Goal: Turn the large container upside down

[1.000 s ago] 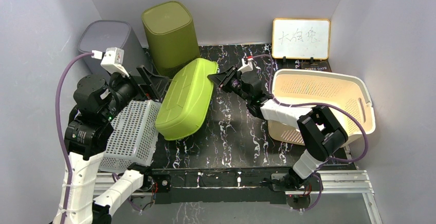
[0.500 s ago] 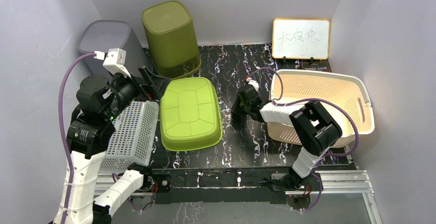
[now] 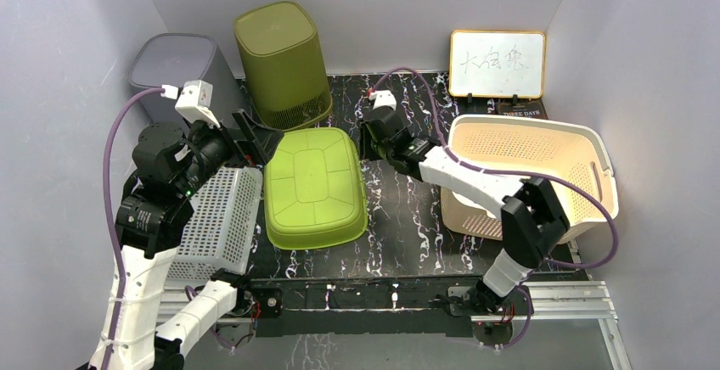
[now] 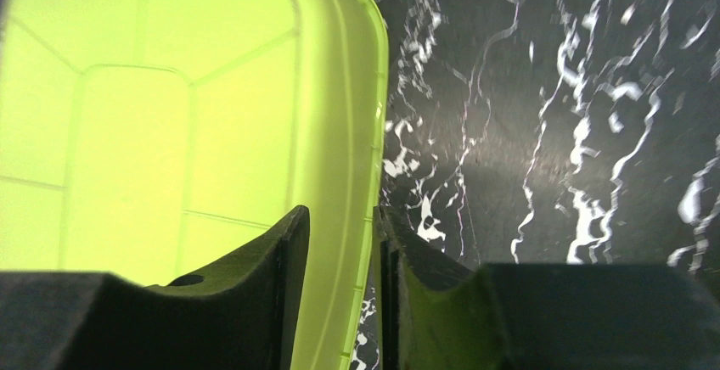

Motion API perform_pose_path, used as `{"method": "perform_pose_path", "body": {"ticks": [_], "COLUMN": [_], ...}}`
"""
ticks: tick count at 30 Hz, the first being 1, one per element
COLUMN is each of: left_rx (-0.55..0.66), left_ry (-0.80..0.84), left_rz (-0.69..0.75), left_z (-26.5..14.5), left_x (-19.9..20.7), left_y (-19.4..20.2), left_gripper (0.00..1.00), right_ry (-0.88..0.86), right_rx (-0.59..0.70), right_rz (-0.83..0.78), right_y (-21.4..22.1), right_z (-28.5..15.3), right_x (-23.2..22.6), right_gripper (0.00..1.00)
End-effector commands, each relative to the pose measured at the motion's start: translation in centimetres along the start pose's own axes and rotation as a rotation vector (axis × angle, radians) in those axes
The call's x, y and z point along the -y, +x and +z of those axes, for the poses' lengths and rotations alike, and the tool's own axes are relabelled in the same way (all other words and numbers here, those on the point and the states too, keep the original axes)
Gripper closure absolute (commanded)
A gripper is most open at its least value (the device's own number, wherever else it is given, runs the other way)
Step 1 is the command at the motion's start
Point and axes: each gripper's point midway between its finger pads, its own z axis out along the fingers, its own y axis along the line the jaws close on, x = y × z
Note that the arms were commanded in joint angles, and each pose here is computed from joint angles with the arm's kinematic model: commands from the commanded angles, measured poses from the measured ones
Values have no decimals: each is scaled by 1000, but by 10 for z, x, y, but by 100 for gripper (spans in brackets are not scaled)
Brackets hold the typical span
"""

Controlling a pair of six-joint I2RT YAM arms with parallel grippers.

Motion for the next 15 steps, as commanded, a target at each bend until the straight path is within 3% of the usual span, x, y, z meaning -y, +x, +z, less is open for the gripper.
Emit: {"method": "perform_pose_path", "body": {"ticks": [1, 4, 6, 15], "left_rx": [11, 10, 10, -10], "left_ry": [14, 11, 12, 27], "left_rz": [5, 9, 8, -8], "left_z": [-1, -2, -2, 7], "left_x": [3, 2, 2, 2], "left_y": [-1, -2, -2, 5], "left_gripper": [2, 2, 2, 2], "right_ry": [206, 302, 353, 515], "right_rx": [124, 182, 220, 245], "right_rz": [-112, -136, -140, -96], "right_y": [-52, -69, -77, -89], "right_z": [-50, -77, -94, -149], "right_x": [40, 60, 72, 110], "right_gripper": [61, 40, 6, 2]}}
